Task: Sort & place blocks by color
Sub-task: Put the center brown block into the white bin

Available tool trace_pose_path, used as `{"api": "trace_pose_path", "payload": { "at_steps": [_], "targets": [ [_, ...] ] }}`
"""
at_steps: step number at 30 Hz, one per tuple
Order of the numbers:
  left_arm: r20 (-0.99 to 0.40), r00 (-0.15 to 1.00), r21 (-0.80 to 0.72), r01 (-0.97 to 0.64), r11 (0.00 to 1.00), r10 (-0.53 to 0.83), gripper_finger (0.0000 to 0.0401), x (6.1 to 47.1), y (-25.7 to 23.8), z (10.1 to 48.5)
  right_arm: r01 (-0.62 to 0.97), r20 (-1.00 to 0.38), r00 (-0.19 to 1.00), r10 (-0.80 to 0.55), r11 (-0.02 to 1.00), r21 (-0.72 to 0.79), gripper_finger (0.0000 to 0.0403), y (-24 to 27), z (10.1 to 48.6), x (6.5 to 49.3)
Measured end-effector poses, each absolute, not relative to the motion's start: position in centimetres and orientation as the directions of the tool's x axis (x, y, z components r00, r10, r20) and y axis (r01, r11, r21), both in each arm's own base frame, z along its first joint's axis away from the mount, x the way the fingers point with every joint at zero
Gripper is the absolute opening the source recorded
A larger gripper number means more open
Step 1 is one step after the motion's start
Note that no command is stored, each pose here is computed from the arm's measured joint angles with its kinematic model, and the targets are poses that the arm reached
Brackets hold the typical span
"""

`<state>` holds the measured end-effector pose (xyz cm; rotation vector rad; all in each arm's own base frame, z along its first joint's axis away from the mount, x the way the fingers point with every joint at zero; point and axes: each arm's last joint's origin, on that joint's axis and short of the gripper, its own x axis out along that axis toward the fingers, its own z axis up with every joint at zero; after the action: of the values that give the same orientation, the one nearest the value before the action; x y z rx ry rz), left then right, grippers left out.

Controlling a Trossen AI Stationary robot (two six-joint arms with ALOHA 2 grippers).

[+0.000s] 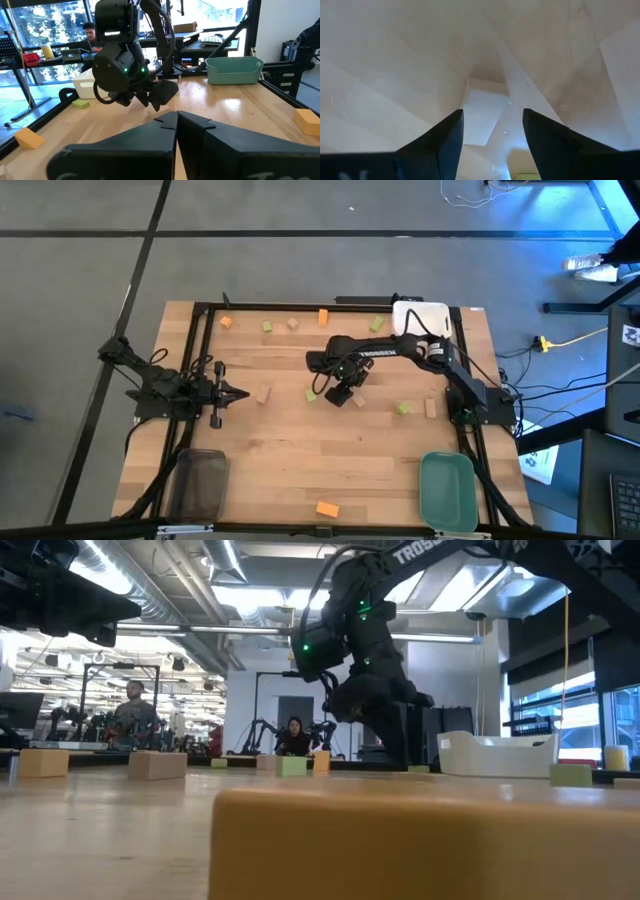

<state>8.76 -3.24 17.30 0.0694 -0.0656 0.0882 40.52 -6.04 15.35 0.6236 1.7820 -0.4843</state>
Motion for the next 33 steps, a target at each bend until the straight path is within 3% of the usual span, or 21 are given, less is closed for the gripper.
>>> {"api": "trace_pose_path", "payload": {
  "at_steps": [14,20,25,33],
  "targets": [
    [0.069,0.994,0.067,-0.091,0.994,0.086,0.0022,8.8,-3.2,17.3,0.614,-0.951,-0.227,0.211,0.789,0.028,0.0202,-5.9,12.1,39.1],
    [0.069,0.994,0.067,-0.091,0.994,0.086,0.0021,8.8,-3.2,17.3,0.590,-0.954,-0.227,0.196,0.807,0.025,0.0127,-5.9,12.0,39.2],
    [0.088,0.992,0.125,-0.103,0.987,0.092,0.0013,8.6,-3.1,18.2,0.541,-0.954,-0.229,0.193,0.840,0.040,0.0125,-5.9,12.3,39.3],
    [0.085,0.972,0.134,-0.228,0.964,0.219,0.0003,7.6,-2.2,21.6,0.465,-0.974,-0.172,0.149,0.884,0.053,0.0125,-6.2,13.9,40.8]
  ]
}}
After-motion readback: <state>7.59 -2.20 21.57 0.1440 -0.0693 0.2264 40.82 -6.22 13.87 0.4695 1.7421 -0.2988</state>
